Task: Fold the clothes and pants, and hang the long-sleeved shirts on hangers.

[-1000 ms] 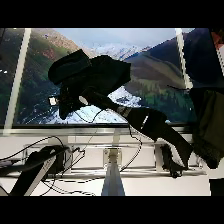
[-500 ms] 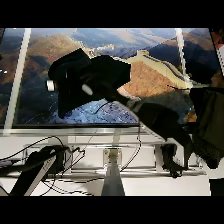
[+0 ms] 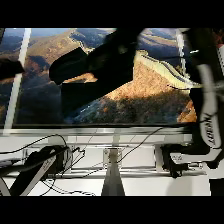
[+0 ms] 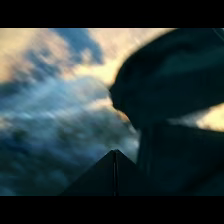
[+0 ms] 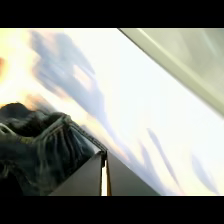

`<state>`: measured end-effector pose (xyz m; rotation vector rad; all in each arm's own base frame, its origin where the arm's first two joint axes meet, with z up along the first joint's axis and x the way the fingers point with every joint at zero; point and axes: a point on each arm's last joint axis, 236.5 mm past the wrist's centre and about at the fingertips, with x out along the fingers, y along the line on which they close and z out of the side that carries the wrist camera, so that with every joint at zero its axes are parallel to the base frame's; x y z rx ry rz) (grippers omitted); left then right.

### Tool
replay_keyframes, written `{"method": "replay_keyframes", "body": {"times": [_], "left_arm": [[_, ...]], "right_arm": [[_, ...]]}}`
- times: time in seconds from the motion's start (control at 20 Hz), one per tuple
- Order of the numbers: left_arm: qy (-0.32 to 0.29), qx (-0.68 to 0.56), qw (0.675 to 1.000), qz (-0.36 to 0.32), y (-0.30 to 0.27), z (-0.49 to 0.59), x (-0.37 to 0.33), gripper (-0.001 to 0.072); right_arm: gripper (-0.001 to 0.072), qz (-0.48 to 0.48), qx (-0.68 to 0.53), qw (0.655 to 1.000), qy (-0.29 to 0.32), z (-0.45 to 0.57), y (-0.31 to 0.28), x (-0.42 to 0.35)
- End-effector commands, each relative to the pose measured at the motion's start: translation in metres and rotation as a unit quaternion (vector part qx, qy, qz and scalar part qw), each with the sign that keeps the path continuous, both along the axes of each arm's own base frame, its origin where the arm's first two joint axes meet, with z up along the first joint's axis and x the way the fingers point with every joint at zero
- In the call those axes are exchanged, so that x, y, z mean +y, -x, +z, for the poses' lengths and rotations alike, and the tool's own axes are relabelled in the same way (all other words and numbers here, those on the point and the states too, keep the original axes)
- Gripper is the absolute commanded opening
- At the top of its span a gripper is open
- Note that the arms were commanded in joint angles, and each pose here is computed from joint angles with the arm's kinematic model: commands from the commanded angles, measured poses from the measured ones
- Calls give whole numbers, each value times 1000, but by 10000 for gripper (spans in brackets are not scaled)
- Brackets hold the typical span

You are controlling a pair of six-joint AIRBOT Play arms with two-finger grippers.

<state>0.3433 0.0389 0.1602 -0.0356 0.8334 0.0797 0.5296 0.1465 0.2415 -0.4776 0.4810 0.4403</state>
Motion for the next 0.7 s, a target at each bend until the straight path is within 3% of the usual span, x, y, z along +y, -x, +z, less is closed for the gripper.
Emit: {"method": "replay_keyframes", "body": {"times": [0.0,0.2,0.25,0.3,0.35,0.65], "left_arm": [[116,83,988,-59,22,-74,-59,23],[167,172,969,-59,60,-147,-79,25],[176,196,963,-51,73,-163,-82,84],[192,219,956,-44,85,-178,-88,329],[208,237,948,-41,95,-191,-94,510],[251,316,915,-14,133,-247,-109,492]], "right_arm": [[20,-178,112,977,-12,-11,46,-174],[20,-364,196,904,-111,-58,96,-310],[20,-386,216,886,-136,-73,109,-326],[20,-398,235,872,-161,-88,119,-335],[20,-402,251,861,-184,-101,126,-339],[21,-386,299,846,-214,-146,128,-316]]}}
